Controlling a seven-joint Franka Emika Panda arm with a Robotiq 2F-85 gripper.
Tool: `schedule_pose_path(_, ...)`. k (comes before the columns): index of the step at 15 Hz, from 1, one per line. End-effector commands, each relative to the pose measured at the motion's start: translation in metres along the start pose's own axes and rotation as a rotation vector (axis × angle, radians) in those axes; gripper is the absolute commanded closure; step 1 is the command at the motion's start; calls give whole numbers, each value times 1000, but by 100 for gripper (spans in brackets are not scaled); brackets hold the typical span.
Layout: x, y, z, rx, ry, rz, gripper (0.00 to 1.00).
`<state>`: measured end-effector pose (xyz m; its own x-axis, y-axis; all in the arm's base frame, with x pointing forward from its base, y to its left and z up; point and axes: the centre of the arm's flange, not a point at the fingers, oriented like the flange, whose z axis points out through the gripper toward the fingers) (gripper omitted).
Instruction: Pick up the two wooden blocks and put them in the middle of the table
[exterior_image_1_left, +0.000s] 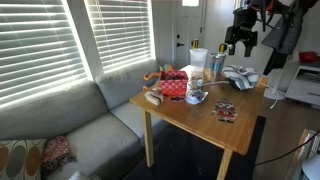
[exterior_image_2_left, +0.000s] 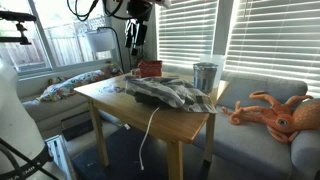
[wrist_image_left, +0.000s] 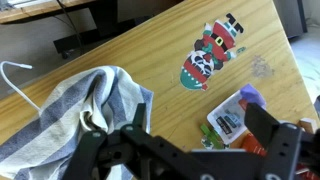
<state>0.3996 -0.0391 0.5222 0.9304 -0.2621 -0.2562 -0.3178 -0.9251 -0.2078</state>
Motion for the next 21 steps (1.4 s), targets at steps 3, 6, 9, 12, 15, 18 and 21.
schedule_pose_path(3,0,0,0,0,0,0,0)
schedule_pose_path(6,0,0,0,0,0,0,0)
schedule_pose_path(9,0,0,0,0,0,0,0)
schedule_pose_path(12,-1,-14,-5,-57,22,-31,0)
schedule_pose_path(15,-6,-70,-10,-201,43,-133,0)
schedule_pose_path(18,-16,-148,-2,-305,52,-275,0)
schedule_pose_path(21,-25,-221,14,-387,56,-451,0)
